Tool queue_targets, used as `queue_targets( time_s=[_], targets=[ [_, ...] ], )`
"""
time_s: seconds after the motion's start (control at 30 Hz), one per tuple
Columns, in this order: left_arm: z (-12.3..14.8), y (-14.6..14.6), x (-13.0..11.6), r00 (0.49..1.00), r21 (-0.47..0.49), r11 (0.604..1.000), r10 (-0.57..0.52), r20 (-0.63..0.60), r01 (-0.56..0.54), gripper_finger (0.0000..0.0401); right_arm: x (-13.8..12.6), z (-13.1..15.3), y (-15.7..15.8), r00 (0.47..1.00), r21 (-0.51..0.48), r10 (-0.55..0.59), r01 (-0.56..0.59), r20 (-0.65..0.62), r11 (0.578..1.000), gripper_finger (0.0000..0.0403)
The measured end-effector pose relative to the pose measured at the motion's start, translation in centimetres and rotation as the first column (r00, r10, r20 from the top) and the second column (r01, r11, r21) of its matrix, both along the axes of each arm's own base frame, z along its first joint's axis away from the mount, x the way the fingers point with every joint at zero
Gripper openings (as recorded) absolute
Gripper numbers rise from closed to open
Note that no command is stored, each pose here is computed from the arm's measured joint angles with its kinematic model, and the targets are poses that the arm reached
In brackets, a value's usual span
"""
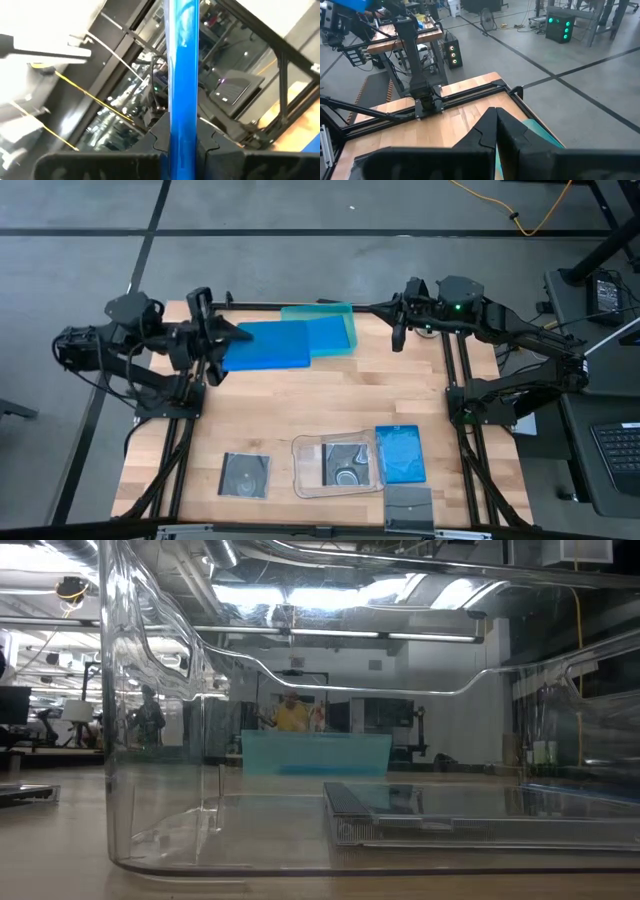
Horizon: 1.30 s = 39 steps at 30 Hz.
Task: Pick & place jewel cases by type
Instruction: Put the top blue CD case into the green bin
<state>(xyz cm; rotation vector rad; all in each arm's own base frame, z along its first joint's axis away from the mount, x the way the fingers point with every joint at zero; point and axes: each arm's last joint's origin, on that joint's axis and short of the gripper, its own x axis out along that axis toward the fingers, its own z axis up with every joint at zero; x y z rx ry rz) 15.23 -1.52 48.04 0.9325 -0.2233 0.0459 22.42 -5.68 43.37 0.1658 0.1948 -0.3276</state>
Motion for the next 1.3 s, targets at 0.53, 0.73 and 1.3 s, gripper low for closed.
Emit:
queue_targets(
  time_s=[0.53, 0.73, 1.3],
  targets=[
    [-0.8, -3.4, -0.7, 0.996, 0.409, 0.911, 0.082, -0.045, -0.057, 0.0018, 0.0, 0.0, 0.0, 1.0, 0.003, -0.001, 0.001, -0.004, 1.0, 0.0007],
    [-1.2, -4.7, -1.1, 0.986, 0.582, 0.808, 0.158, -0.06, -0.094, 0.0018, 0.0, 0.0, 0.0, 1.0, 0.006, -0.002, 0.002, -0.003, 1.0, 0.0007],
    [-1.9, -7.2, -0.7, 0.965, 0.671, 0.731, 0.247, -0.087, -0.127, 0.0018, 0.0, -0.1, 0.0, 1.0, 0.029, -0.009, 0.009, 0.003, 1.0, 0.0007]
  ],
)
